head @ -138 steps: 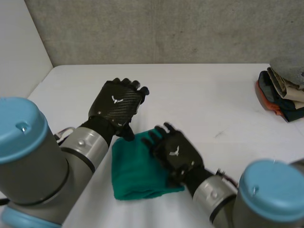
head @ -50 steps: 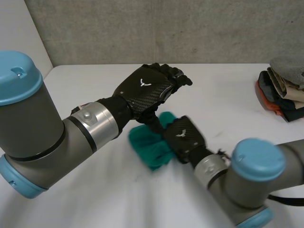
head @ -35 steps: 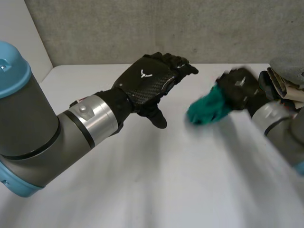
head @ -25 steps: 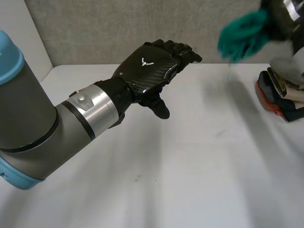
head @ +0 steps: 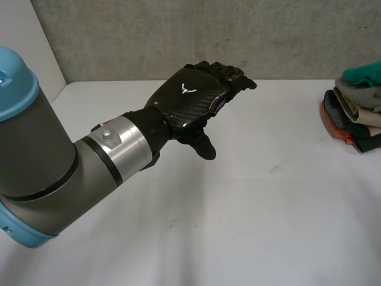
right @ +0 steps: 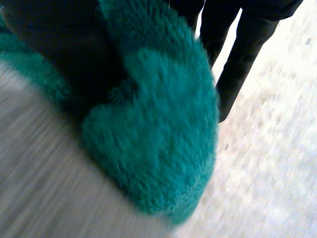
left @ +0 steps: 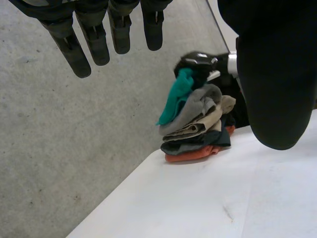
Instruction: Fold the laundry.
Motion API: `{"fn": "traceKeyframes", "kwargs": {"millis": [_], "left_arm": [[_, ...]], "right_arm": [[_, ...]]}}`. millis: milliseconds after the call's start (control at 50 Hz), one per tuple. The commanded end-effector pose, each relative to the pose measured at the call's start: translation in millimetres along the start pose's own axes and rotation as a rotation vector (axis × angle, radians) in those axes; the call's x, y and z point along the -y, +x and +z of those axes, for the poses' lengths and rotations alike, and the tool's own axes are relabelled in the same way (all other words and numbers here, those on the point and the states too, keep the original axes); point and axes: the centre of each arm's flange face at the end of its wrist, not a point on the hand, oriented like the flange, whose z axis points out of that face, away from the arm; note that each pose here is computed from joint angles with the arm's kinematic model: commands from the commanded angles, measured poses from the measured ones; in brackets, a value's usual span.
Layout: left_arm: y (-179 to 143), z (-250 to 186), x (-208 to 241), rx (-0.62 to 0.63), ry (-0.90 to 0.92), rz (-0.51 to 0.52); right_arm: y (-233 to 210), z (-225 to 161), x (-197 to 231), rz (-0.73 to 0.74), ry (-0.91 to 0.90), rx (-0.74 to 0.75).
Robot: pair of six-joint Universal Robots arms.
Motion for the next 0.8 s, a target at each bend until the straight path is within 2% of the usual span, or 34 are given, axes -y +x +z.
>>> {"fn": "traceKeyframes", "kwargs": {"millis": [20,80,220,400,500,560,580,620,700,800], "left_arm": [[2,-2,-6,-0.006,-0.018,-0.009],[3,-2,-8,-0.007,-0.023,-0.010],[1,-1,-4,-0.003,-0.011,-0.004],[14,-4,7,-0.033,0.017,0.004],[18,-7,13,-0.043,0.032,0.009],[22,-9,19,-0.050,0.047,0.014],[22,-10,20,-0.051,0.050,0.015],[24,-12,23,-0.053,0.056,0.017],[24,-14,30,-0.048,0.074,0.024],[22,-18,40,-0.031,0.104,0.038]], "right_arm": [[23,-36,-38,0.016,-0.083,-0.015],[30,-43,-37,0.004,-0.080,-0.027],[32,-35,-6,-0.009,-0.056,-0.042],[25,-43,28,0.062,-0.213,-0.112],[26,-57,43,-0.041,-0.322,-0.189],[47,-73,56,-0.143,-0.403,-0.314],[64,-82,63,-0.196,-0.440,-0.413],[81,-90,71,-0.238,-0.468,-0.510],[103,-95,96,-0.333,-0.462,-0.684],[90,-71,154,-0.379,-0.315,-0.670]]}}
